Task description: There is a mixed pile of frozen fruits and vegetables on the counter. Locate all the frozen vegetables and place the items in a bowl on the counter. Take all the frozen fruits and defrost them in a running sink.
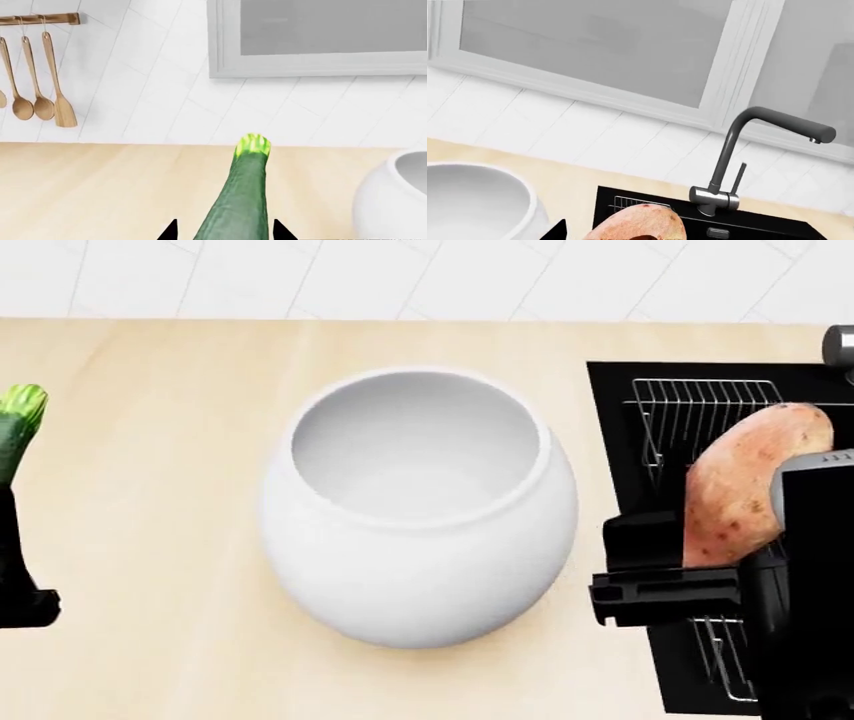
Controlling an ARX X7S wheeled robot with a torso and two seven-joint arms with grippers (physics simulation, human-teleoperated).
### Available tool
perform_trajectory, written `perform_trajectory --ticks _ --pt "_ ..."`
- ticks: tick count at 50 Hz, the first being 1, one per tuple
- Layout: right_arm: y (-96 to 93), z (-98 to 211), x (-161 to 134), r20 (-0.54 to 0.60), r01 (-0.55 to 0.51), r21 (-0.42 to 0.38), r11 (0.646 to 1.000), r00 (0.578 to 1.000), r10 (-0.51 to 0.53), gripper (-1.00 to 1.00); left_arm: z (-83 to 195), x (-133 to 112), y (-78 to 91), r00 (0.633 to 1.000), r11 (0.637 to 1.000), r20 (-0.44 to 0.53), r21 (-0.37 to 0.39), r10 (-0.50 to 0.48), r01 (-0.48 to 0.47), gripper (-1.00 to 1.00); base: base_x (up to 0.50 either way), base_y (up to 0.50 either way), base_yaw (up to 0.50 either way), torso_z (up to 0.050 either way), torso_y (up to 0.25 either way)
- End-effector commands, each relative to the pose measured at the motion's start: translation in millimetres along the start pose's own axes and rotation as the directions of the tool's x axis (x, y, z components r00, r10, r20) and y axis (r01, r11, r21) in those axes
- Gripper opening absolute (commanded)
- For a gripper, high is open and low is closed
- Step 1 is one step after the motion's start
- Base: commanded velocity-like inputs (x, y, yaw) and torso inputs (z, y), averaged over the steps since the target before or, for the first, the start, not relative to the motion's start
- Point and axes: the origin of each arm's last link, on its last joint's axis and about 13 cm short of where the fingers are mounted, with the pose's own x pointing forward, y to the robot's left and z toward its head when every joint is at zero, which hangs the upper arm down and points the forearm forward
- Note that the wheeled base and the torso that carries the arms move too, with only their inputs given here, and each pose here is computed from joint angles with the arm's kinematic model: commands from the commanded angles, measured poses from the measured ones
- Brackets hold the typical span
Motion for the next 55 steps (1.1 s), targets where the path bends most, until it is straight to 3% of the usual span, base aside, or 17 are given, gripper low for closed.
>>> perform_trajectory --ticks 1,5,8,9,10,18,38,55 --pt "-17.0 6.0 -3.9 -0.007 0.075 -0.030 0.997 0.997 -0.076 -1.00 2.0 2.1 -2.9 1.000 1.000 0.006 -0.004 -0.007 0.007 -1.00 0.00 0.00 0.00 0.000 0.000" --pt "-20.4 8.9 -3.3 -0.011 0.068 -0.037 0.997 0.998 -0.068 -1.00 3.0 2.6 -3.6 1.000 1.000 0.007 -0.002 -0.010 0.010 -1.00 0.00 0.00 0.00 0.000 0.003" --pt "-19.1 8.6 4.0 -0.044 -0.015 -0.002 1.000 0.999 0.015 -1.00 4.0 4.5 -4.1 1.000 1.000 0.005 0.001 -0.021 0.021 -1.00 0.00 0.00 0.00 0.000 0.000" --pt "-20.0 9.7 6.1 -0.042 -0.031 0.064 0.997 0.999 0.034 -1.00 5.5 4.1 -2.9 1.000 1.000 0.006 0.001 -0.023 0.023 -1.00 0.00 0.00 0.00 0.000 0.000" --pt "-20.7 9.5 7.2 -0.047 -0.026 0.081 0.996 0.998 0.029 -1.00 6.2 3.8 -2.6 1.000 1.000 0.007 0.001 -0.024 0.024 -1.00 0.00 0.00 0.00 0.000 0.000" --pt "-19.5 13.0 7.6 -0.037 -0.034 0.054 0.998 0.999 0.036 -1.00 8.6 4.6 -4.3 1.000 1.000 0.006 -0.008 -0.028 0.028 -1.00 0.08 0.00 0.00 0.001 0.000" --pt "-14.9 3.3 3.9 -0.040 -0.041 0.075 0.996 0.998 0.044 -1.00 11.7 0.9 -3.8 0.999 0.999 0.004 -0.022 -0.037 0.037 -1.00 0.34 0.00 0.00 0.000 0.001" --pt "-17.5 12.7 5.0 -0.026 -0.038 0.061 0.997 0.999 0.039 -1.00 12.4 0.2 -4.3 0.999 0.998 -0.004 -0.028 -0.048 0.048 -1.00 0.03 0.00 0.00 0.000 0.001"
